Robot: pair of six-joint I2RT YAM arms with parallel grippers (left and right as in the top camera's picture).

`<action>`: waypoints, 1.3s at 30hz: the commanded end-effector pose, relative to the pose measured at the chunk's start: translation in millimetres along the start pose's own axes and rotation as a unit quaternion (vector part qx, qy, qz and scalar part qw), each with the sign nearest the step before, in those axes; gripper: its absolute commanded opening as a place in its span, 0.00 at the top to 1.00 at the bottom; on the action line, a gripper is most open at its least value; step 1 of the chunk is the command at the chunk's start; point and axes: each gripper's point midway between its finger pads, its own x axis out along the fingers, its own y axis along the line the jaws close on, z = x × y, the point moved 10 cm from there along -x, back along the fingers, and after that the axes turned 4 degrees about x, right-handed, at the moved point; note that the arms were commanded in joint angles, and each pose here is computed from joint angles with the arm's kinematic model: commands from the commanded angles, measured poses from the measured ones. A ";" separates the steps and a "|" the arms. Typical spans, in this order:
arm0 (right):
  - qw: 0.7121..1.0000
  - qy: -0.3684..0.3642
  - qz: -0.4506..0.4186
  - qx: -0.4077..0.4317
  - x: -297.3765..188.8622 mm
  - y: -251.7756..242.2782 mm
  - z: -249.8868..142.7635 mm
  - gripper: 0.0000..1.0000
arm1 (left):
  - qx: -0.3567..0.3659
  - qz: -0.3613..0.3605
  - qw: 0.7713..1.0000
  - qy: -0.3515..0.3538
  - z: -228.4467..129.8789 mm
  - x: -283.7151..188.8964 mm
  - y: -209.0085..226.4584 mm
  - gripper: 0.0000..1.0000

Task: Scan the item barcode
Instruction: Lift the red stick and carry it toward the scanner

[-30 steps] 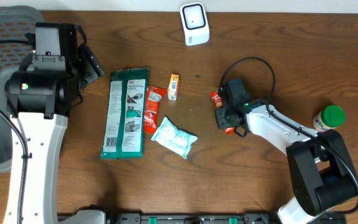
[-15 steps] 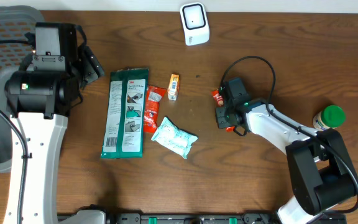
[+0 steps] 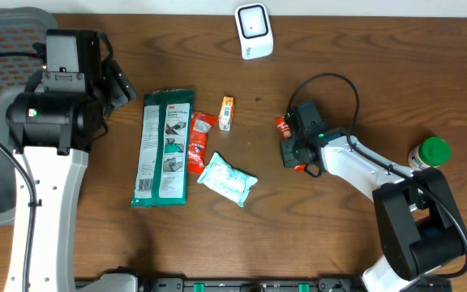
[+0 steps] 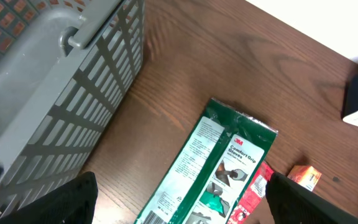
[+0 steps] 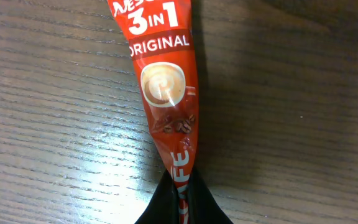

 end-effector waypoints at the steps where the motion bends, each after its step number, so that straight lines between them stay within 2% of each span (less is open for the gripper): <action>1: 0.999 0.029 0.008 0.011 11.8 2.8 -9.5 0.99 | -0.002 0.005 1.000 -0.007 3.6 -2.4 1.4 0.13; 9: 1.000 0.020 0.009 0.006 -3.7 4.9 2.9 0.99 | -0.002 0.005 1.000 -0.007 3.6 -2.4 1.4 0.13; 24: 1.000 0.007 0.010 0.022 -94.5 20.7 58.8 0.99 | -0.002 0.005 1.000 -0.007 3.6 -2.4 1.4 0.13; 39: 0.988 -0.138 0.035 0.061 -270.7 36.6 136.1 0.99 | -0.002 0.005 1.000 -0.007 3.6 -2.4 1.4 0.13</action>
